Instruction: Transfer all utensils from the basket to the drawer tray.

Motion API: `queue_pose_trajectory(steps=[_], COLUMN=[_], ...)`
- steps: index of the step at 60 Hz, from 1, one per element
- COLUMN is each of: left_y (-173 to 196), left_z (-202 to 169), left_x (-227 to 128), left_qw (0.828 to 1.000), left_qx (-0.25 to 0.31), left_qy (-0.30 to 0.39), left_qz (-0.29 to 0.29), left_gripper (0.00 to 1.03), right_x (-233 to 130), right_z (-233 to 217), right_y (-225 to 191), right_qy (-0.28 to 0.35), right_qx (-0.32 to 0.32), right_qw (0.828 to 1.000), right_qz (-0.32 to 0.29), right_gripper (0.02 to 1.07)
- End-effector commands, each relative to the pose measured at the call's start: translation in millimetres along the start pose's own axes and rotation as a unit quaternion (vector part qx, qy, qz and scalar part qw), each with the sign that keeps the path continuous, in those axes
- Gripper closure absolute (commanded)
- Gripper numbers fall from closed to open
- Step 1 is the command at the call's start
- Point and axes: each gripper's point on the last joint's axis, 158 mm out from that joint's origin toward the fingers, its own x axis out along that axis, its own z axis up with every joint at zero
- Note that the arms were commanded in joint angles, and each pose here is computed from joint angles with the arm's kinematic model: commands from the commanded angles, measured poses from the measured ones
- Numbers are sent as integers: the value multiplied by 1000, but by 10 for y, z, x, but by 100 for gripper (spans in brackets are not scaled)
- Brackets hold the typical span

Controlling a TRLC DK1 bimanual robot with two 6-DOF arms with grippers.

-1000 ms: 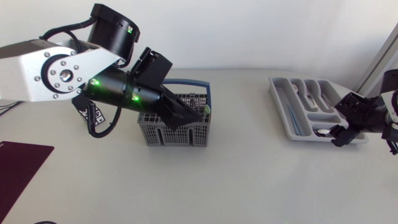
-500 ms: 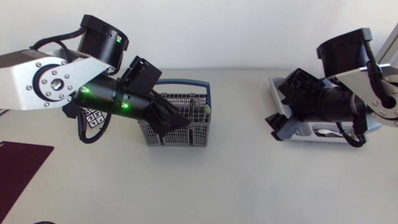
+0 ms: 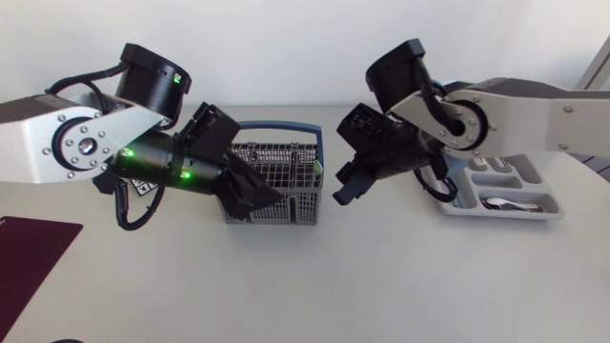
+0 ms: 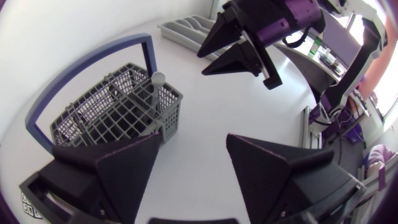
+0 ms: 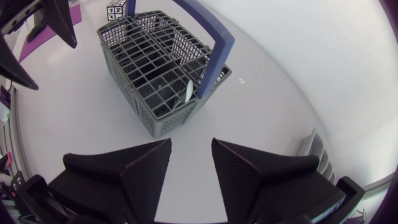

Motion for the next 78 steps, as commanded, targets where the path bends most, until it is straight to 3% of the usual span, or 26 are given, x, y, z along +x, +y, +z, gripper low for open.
queue_pose_trajectory(steps=[1,20,28,56,61,78], left_y=[10,33,63,111,116,132], left_z=[-50,-63,-67,-82,-90,-106], left_x=[-31,-19,-25,19,33,47], left_qw=[1000,1000,1000,1000,1000,1000], left_qx=[9,8,8,7,7,6], left_qy=[-1,0,-1,-1,0,0], left_qz=[4,6,8,11,10,11], left_gripper=[29,29,29,29,29,29], right_x=[86,385,503,462,450,461], right_z=[109,308,289,323,331,370], right_y=[52,187,196,49,6,-64], right_qy=[2,20,31,27,24,19], right_qx=[12,27,30,40,45,53], right_qw=[1000,999,999,999,999,998], right_qz=[8,28,26,-5,-10,-16], right_gripper=[66,66,80,79,67,66])
